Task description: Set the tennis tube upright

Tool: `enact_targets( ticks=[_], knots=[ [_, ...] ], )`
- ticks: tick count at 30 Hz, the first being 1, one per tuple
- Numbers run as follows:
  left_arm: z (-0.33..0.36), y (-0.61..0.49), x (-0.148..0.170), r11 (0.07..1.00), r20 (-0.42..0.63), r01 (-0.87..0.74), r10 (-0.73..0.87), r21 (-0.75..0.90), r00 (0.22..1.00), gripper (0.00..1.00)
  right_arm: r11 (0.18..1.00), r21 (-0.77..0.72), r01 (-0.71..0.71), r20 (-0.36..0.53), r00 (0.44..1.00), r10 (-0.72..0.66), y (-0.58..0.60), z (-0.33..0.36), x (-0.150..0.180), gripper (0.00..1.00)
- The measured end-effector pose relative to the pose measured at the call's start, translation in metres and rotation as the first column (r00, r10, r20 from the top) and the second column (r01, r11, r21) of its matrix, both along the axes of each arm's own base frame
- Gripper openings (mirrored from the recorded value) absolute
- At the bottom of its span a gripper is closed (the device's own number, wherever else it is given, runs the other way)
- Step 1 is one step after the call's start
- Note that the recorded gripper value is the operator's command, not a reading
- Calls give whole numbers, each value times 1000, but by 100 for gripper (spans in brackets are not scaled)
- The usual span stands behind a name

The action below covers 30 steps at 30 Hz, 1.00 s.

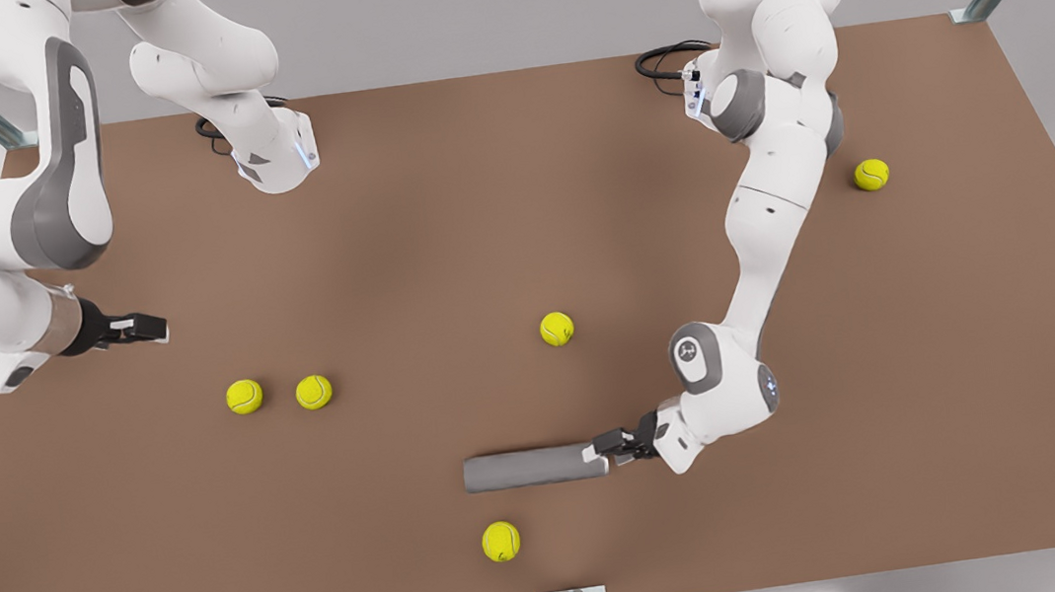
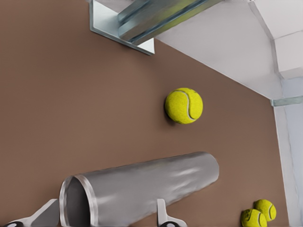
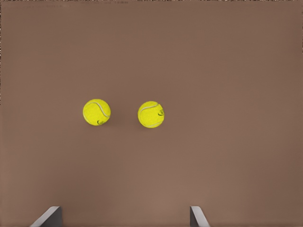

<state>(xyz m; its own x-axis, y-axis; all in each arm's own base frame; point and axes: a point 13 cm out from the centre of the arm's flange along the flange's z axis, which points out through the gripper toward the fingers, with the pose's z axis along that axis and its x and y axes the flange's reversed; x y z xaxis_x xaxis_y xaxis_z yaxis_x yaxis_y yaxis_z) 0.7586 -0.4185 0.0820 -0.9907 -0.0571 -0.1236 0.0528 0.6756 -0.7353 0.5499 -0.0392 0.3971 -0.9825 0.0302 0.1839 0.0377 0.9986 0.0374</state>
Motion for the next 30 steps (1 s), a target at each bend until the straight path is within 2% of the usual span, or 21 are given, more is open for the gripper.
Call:
enact_targets(
  ticks=[9,20,30],
  knots=[
    [-12,-15,-9,999,-23,-10,9,-32,1000,100,1000,-2,11,4,1000,-11,1,1,-1,100],
    [-19,-45,-36,998,-58,49,-51,-42,997,100,1000,-4,17,0,1000,-17,4,-5,-2,100],
    [12,-54,-40,995,-121,38,-49,-91,991,100,1000,-5,24,8,1000,-24,4,-7,-3,100]
  ],
)
